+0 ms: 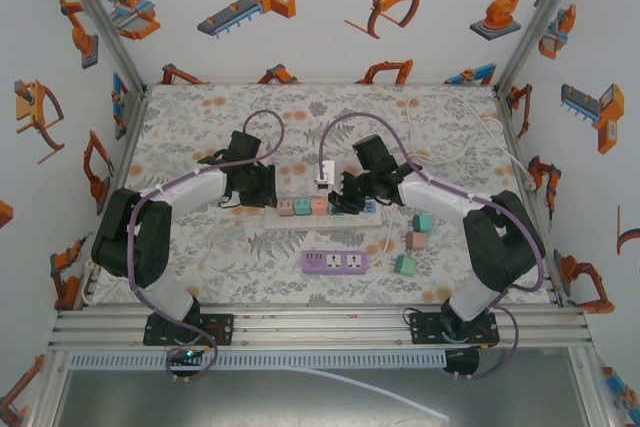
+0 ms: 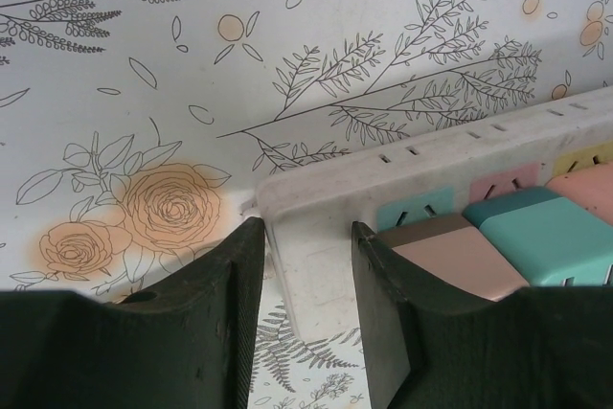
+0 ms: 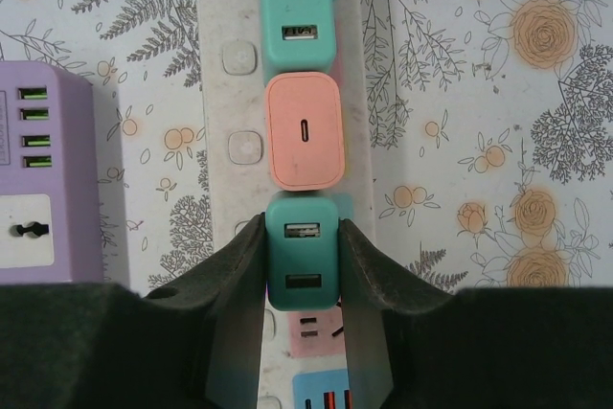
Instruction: Pull the plug off the socket
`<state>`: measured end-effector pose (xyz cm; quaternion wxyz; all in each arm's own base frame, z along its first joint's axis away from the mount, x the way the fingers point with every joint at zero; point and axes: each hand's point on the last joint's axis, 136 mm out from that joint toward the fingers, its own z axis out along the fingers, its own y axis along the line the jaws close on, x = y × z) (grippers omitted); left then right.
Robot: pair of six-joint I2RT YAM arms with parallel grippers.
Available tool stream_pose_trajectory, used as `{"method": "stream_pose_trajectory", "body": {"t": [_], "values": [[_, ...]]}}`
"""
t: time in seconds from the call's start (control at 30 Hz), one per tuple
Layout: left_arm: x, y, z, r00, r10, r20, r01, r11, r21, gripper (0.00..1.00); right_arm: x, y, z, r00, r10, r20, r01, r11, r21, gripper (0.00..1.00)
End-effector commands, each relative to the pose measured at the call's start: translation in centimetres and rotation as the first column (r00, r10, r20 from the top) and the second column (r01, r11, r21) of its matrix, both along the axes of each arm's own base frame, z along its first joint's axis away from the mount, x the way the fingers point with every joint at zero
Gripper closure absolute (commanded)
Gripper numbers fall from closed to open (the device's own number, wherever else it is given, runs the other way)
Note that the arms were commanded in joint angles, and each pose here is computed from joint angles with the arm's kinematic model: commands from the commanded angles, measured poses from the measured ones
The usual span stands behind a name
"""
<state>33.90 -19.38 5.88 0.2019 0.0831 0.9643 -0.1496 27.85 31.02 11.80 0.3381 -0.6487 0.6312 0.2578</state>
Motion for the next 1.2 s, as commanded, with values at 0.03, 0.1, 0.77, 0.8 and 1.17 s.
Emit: {"method": "stream_pose_trajectory", "body": {"t": [0.03,0.1,0.77,0.8,1.17], "values": [[-3.1,4.1,-4.8,0.992,0.0,-0.122,0.031,0.968,0.251,0.59,0.7,1.0,5.4,0.995,0.014,0.094,-0.027,0.989,0.142,1.0],[-3.2,4.1,-4.8,0.992,-0.007,-0.122,0.039,0.964,0.263,0.59,0.8,1.0,5.4,0.996,0.011,0.092,-0.024,0.989,0.145,1.0],[-6.1,0.9,-7.8,0.968,-0.123,-0.217,0.195,0.917,0.347,0.6,2.6,1.2,5.2,0.997,-0.048,0.052,0.042,0.992,0.12,1.0],[-5.9,0.8,-7.5,0.971,-0.122,-0.208,0.189,0.919,0.346,0.6,2.5,1.1,5.0,0.998,-0.047,0.05,0.041,0.993,0.114,1.0],[-3.0,-1.3,-1.6,0.991,-0.11,-0.073,0.12,0.981,0.153,0.56,1.2,-1.0,7.5,0.989,-0.141,0.052,0.132,0.981,0.144,1.0]]}}
